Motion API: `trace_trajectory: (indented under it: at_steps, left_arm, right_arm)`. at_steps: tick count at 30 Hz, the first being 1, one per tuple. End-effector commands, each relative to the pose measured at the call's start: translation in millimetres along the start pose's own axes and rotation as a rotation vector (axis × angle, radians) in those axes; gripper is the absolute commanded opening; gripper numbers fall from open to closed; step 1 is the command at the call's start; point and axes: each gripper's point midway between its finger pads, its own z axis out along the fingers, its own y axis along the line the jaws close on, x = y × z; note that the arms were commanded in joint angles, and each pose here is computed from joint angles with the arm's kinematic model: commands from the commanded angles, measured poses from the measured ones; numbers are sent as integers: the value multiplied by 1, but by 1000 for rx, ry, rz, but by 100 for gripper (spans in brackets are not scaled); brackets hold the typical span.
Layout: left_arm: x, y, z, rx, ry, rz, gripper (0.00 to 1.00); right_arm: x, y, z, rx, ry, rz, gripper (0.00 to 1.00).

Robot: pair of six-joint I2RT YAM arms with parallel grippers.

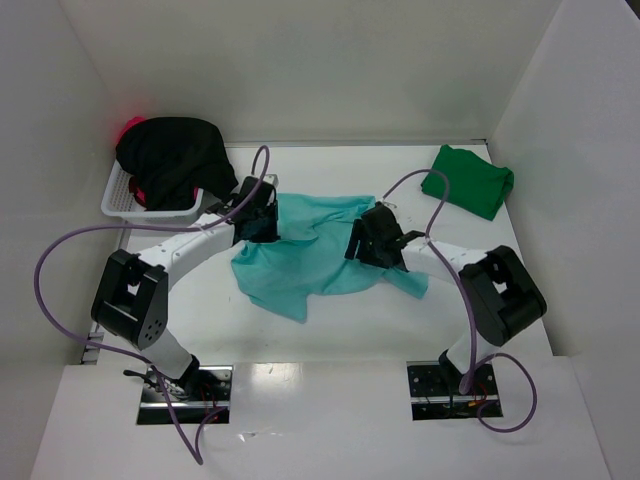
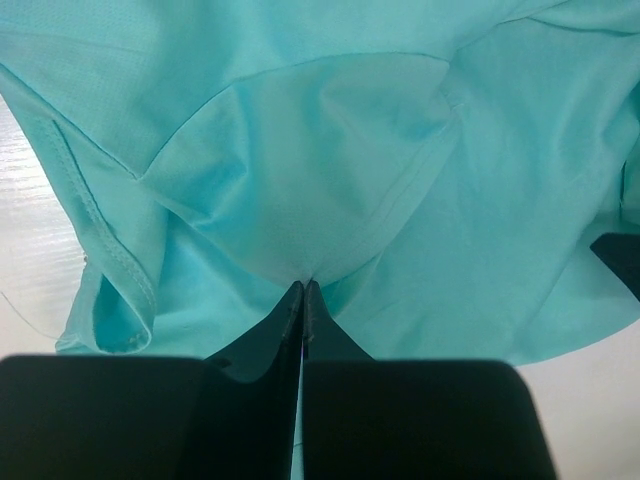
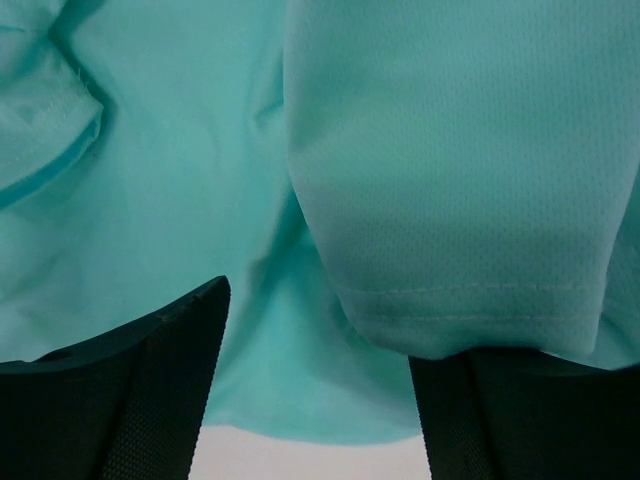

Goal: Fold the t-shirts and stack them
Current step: Flatten out the tshirt

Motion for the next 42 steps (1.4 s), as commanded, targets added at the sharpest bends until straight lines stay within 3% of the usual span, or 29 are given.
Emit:
trace_trajectory:
  at_steps: [1,12,20,25,27,33,42]
  left_arm:
    - [-8,-1,-1,20,-24,23,0]
    - [-3,-1,5,21,-2,24,0]
    - [-2,-2,4,30,1,24,0]
    - [-2,-2,4,30,1,24,0]
    - [-2,-2,4,30,1,24,0]
    - [-17,3,-7,33,-28,11,0]
    - [-87,15,-80,29,-242,5,0]
  right_arm:
    - [-31,19,3,-33,-109,9,71]
    - [-38,22,11,-25,-128,11,50]
    - [-29,14,28,10,-103,-13,45]
    - [-33,9,28,44,-115,-7,8]
    - [-35,8,24,63,-116,-5,0]
    - [-86,27,-26,44,-250,5,0]
    - [-179,16,-138,-81,-500,121,0]
